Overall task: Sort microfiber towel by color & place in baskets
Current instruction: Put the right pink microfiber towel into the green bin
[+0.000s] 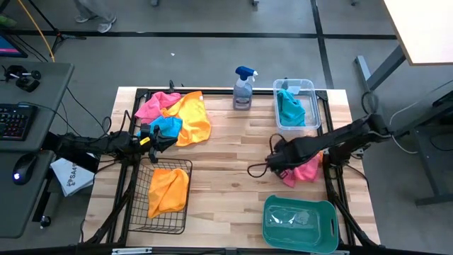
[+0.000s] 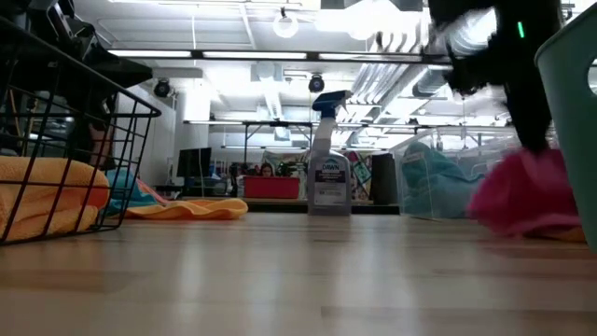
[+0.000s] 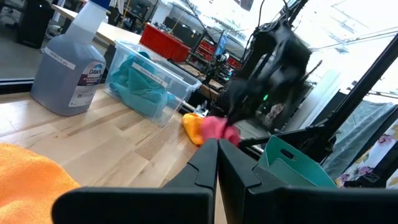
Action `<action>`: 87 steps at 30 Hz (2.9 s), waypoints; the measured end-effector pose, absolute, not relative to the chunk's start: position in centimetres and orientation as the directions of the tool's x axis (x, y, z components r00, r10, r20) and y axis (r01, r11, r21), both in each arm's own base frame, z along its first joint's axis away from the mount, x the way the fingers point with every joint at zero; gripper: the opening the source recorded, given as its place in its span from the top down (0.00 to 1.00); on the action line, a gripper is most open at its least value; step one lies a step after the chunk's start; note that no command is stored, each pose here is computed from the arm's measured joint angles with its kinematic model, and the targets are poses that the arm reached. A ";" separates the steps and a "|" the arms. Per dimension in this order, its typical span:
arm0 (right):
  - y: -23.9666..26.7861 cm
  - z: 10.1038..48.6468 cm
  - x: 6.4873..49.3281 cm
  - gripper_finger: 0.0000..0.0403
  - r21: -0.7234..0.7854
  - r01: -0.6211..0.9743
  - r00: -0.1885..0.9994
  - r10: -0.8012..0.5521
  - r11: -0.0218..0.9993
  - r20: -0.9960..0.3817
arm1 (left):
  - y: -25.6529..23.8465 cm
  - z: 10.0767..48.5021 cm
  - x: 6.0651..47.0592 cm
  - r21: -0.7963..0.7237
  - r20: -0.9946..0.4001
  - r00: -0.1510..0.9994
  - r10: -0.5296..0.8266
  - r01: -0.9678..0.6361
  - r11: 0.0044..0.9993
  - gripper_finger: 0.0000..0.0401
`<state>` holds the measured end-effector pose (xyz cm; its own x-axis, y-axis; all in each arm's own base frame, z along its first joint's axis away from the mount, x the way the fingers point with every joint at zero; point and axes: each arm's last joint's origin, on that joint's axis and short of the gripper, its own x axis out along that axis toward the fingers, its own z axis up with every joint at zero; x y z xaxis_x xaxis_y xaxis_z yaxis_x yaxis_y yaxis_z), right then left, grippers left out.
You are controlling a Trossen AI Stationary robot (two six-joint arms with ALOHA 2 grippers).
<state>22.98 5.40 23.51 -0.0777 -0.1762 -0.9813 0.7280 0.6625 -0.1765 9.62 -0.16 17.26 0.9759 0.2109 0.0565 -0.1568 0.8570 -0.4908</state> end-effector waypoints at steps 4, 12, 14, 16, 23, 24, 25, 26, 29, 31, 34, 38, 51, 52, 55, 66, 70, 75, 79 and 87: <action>5.5 30.6 24.2 0.99 -0.062 0.671 0.141 -0.209 0.739 -0.968 | -0.2 17.3 9.6 -0.491 0.057 0.976 0.210 -0.156 0.857 1.00; 8.6 42.9 24.8 1.00 0.367 0.220 0.723 0.101 0.904 -0.683 | -0.2 17.3 9.6 -0.491 0.057 0.976 0.211 -0.156 0.857 1.00; 9.7 44.9 24.0 0.99 0.420 0.134 0.763 0.177 0.898 -0.622 | -0.2 17.3 9.6 -0.491 0.057 0.976 0.211 -0.157 0.857 1.00; 10.8 46.2 23.0 1.00 0.462 0.085 0.774 0.234 0.883 -0.589 | -0.2 17.3 9.6 -0.491 0.057 0.976 0.210 -0.156 0.857 1.00; 13.7 46.9 18.9 1.00 0.567 0.202 0.663 0.314 0.799 -0.680 | -0.2 17.3 9.6 -0.491 0.057 0.976 0.211 -0.157 0.857 1.00; 14.1 46.6 18.3 1.00 0.565 0.236 0.632 0.317 0.791 -0.707 | -0.2 17.3 9.6 -0.491 0.057 0.976 0.210 -0.156 0.857 1.00; 14.5 46.3 17.7 1.00 0.562 0.269 0.603 0.319 0.782 -0.732 | -0.2 17.3 9.6 -0.491 0.057 0.976 0.211 -0.157 0.857 1.00; 14.9 45.9 17.3 1.00 0.561 0.302 0.570 0.325 0.771 -0.754 | -0.2 17.3 9.6 -0.491 0.057 0.976 0.211 -0.157 0.857 1.00; 16.1 45.1 15.8 1.00 0.551 0.375 0.472 0.358 0.745 -0.805 | -0.2 17.3 9.6 -0.491 0.057 0.976 0.211 -0.156 0.857 1.00; 16.7 44.8 14.7 1.00 0.532 0.422 0.407 0.372 0.734 -0.834 | -0.2 17.3 9.6 -0.491 0.057 0.976 0.211 -0.156 0.857 1.00; 17.3 44.6 13.3 1.00 0.512 0.485 0.346 0.382 0.709 -0.857 | -0.2 17.3 9.6 -0.491 0.057 0.976 0.211 -0.157 0.857 1.00; 17.8 44.5 11.8 1.00 0.484 0.537 0.328 0.358 0.691 -0.874 | -0.2 17.3 9.6 -0.491 0.057 0.976 0.211 -0.157 0.857 1.00; 20.6 42.4 13.5 1.00 0.558 0.488 0.495 0.313 0.671 -0.810 | -0.2 17.3 9.6 -0.491 0.057 0.976 0.211 -0.157 0.857 1.00; 21.0 41.9 13.7 1.00 0.562 0.490 0.481 0.331 0.666 -0.812 | -0.2 17.3 9.6 -0.491 0.057 0.976 0.211 -0.157 0.857 1.00; 22.0 40.1 14.0 1.00 0.561 0.525 0.416 0.382 0.640 -0.825 | -0.2 17.3 9.6 -0.491 0.057 0.976 0.210 -0.156 0.857 1.00; 22.8 32.8 13.8 1.00 0.350 0.812 0.230 0.294 0.468 -0.928 | -0.2 17.3 9.6 -0.491 0.057 0.976 0.210 -0.156 0.857 1.00; 22.7 28.8 14.5 1.00 0.323 0.867 0.229 0.273 0.379 -0.935 | -0.2 17.3 9.6 -0.491 0.057 0.976 0.211 -0.156 0.857 1.00; 22.4 25.0 15.3 1.00 0.338 0.880 0.248 0.284 0.334 -0.926 | -0.2 17.3 9.6 -0.491 0.057 0.976 0.211 -0.157 0.857 1.00; 21.6 23.7 15.6 0.97 0.317 0.886 0.240 0.252 0.338 -0.937 | -0.2 17.3 9.6 -0.491 0.057 0.976 0.210 -0.156 0.857 1.00; 20.6 23.9 17.1 0.67 0.331 0.826 0.214 0.289 0.457 -0.933 | -0.2 17.3 9.6 -0.491 0.057 0.976 0.210 -0.156 0.857 1.00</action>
